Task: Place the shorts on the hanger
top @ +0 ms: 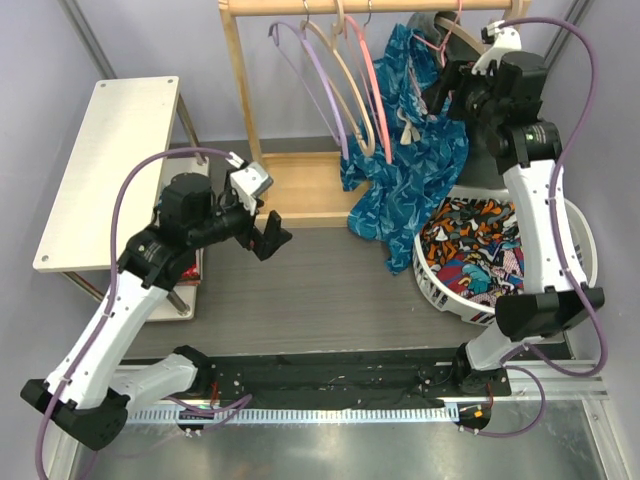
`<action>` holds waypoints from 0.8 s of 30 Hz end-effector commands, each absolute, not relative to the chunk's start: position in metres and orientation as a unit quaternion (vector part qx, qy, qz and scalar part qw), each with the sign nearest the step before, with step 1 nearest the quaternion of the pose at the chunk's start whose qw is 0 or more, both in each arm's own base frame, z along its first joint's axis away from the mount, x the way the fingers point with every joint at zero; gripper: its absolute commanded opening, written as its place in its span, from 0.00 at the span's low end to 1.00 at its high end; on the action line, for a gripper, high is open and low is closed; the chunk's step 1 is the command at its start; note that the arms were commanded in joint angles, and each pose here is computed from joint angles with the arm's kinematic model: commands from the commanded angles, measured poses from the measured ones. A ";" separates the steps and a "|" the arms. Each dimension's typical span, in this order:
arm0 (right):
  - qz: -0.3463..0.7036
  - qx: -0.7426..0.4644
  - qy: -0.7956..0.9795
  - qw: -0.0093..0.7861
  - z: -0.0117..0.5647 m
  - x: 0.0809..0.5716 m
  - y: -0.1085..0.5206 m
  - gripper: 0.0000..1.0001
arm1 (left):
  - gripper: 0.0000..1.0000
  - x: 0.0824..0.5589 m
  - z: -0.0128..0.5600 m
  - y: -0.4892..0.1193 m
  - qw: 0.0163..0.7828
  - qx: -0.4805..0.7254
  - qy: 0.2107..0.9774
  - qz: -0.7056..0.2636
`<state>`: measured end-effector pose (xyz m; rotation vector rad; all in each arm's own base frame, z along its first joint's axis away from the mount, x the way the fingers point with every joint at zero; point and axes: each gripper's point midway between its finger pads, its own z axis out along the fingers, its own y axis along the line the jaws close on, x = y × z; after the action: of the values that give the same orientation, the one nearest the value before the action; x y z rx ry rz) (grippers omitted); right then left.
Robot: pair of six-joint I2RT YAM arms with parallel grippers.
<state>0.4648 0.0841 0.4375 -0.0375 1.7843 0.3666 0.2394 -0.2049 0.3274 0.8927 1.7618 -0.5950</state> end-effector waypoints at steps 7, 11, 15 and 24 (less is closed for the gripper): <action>0.128 0.002 0.679 0.723 0.517 0.368 0.056 0.96 | 1.00 0.278 0.370 -0.154 0.485 0.229 0.808 -0.246; 0.139 -0.022 0.687 0.713 0.496 0.338 0.062 0.98 | 1.00 0.287 0.380 -0.130 0.454 0.201 0.835 -0.238; 0.174 -0.071 0.701 0.688 0.466 0.305 0.079 1.00 | 1.00 0.292 0.387 -0.101 0.457 0.161 0.855 -0.184; 0.203 -0.154 0.751 0.609 0.374 0.248 0.097 1.00 | 1.00 0.266 0.394 -0.062 0.486 0.143 0.852 -0.130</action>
<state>0.2699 0.0891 0.3969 -0.2369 1.7071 0.4449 0.2912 -0.0779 0.3856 0.3620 2.1016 -0.3792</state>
